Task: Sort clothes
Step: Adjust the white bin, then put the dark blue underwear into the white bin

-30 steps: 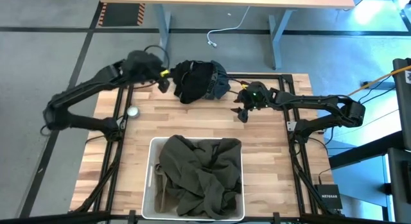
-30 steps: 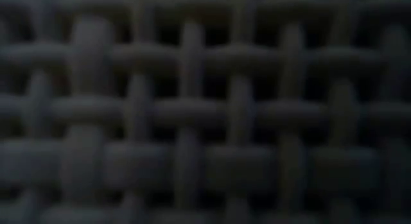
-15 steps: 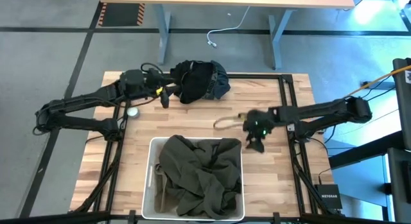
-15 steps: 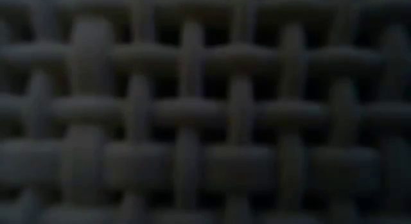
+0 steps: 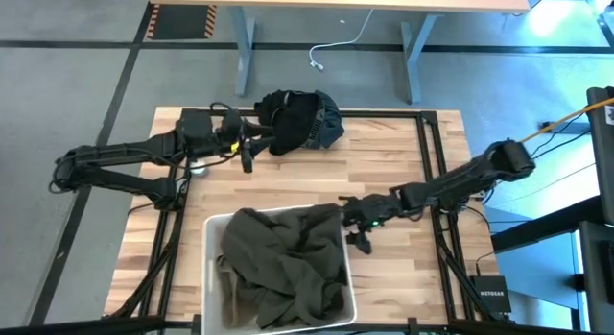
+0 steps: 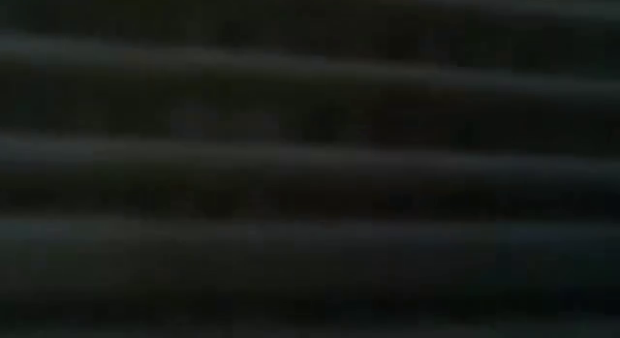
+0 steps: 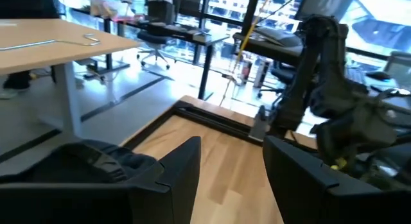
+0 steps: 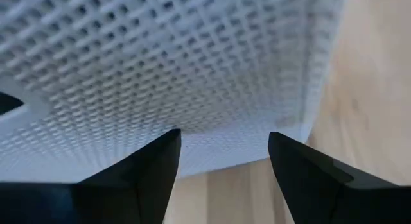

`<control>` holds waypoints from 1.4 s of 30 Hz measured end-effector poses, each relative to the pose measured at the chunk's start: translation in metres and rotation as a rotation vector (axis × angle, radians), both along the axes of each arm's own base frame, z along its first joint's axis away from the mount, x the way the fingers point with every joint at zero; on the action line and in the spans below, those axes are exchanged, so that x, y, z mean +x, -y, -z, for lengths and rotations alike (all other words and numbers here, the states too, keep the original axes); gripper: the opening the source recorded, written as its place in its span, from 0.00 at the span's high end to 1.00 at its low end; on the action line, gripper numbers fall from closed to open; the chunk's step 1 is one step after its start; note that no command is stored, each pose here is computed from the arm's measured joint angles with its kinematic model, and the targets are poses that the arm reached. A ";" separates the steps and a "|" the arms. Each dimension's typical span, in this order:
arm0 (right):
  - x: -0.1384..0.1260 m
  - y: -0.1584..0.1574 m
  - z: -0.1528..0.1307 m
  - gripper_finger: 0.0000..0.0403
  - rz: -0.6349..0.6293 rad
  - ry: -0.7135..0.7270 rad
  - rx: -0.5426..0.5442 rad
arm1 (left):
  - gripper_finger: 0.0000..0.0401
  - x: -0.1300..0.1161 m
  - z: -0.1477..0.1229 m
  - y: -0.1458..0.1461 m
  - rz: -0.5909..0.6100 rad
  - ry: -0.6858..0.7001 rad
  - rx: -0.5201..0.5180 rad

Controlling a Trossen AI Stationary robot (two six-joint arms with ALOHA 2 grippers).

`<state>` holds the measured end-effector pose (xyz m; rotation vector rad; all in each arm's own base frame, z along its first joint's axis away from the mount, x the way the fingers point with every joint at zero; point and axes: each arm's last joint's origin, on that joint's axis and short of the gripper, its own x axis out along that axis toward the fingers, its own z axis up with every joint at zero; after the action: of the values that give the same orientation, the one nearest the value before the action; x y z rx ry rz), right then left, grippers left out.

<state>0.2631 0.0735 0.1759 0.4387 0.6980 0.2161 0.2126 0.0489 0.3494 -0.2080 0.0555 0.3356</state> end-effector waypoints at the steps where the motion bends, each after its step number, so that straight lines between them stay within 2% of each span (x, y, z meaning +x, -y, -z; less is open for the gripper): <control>1: 0.008 0.001 0.002 0.37 0.014 0.021 -0.004 | 0.59 0.000 0.000 0.002 0.008 0.005 -0.004; 6: 0.057 0.011 0.006 0.37 0.059 0.071 -0.119 | 0.59 0.003 0.000 0.010 0.047 0.007 -0.027; 9: 0.072 0.025 -0.001 0.37 0.039 -0.026 -0.233 | 0.59 0.004 0.001 0.015 0.069 0.008 -0.033; 14: 0.061 0.057 -0.039 0.37 0.065 -0.220 -0.498 | 0.59 0.004 0.002 0.020 0.074 -0.003 -0.054; 18: 0.043 0.089 -0.071 0.37 0.170 -0.249 -0.739 | 0.59 0.003 0.007 0.018 0.002 -0.051 -0.053; 20: 0.037 0.109 -0.082 0.37 0.234 -0.224 -0.791 | 0.59 0.003 0.008 0.017 -0.031 -0.063 -0.055; 24: 0.029 0.154 -0.082 0.37 0.356 -0.191 -0.766 | 0.59 0.002 0.010 0.017 -0.045 -0.076 -0.064; 32: 0.015 0.225 -0.039 0.37 0.597 -0.106 -0.629 | 0.59 0.002 0.011 0.019 -0.037 -0.094 -0.069; 35: 0.013 0.244 -0.025 0.37 0.623 -0.125 -0.603 | 0.59 0.002 0.011 0.019 -0.036 -0.095 -0.065; 39: 0.015 0.261 0.001 0.37 0.560 -0.169 -0.511 | 0.59 0.003 0.012 0.019 -0.035 -0.100 -0.057; 42: 0.016 0.273 0.017 0.37 0.552 -0.220 -0.493 | 0.59 0.006 0.014 0.019 -0.036 -0.111 -0.043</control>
<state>0.2790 -0.1997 0.1593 0.1672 0.7887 -0.5243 0.2182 0.0302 0.3358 -0.2330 0.1692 0.3822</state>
